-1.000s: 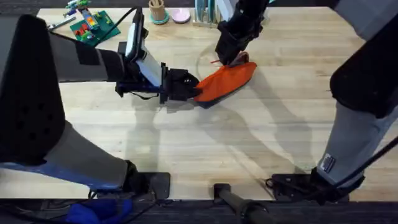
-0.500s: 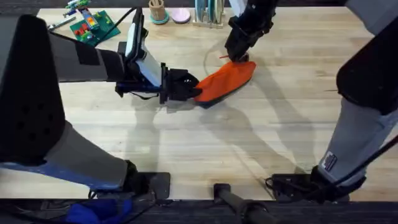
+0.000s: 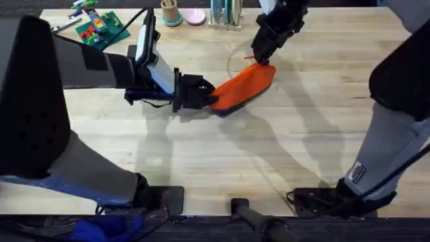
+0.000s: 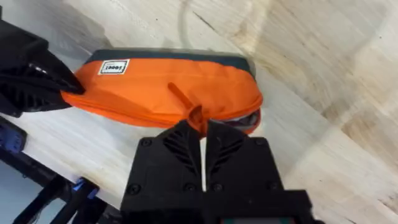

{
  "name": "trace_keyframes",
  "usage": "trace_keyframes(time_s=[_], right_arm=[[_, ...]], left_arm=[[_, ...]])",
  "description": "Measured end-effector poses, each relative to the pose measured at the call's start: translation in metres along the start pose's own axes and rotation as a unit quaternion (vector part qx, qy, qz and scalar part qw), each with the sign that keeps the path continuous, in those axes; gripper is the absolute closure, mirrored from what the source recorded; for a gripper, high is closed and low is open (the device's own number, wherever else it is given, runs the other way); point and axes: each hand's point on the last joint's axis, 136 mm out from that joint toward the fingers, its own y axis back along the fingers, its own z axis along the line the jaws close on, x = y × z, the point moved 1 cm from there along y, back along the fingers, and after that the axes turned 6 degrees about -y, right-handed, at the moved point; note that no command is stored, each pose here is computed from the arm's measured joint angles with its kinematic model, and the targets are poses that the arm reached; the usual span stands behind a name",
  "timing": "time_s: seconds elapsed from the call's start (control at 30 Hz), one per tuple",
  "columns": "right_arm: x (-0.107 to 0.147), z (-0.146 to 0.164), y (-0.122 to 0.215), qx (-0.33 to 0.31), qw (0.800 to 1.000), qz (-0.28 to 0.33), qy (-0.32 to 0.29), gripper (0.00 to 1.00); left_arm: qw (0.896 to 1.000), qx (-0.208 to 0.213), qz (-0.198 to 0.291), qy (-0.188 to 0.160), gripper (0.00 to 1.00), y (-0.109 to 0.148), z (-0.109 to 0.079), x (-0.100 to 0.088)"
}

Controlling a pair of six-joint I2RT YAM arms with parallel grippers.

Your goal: Unzip the bag, pick up the pens from the table one at a time and place them inside, then zip the bag closed.

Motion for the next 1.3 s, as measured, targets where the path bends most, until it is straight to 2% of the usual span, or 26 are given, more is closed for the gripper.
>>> trace_keyframes(time_s=[0.77,1.3], right_arm=[[0.005,-0.038,-0.001,-0.002,1.000,-0.008,-0.029,0.964],[0.013,-0.064,-0.008,-0.042,0.997,-0.015,-0.067,0.964]], left_arm=[[1.000,0.001,0.000,0.001,0.961,0.000,0.000,0.000],[1.000,0.003,0.000,-0.002,0.961,-0.002,-0.001,0.000]])
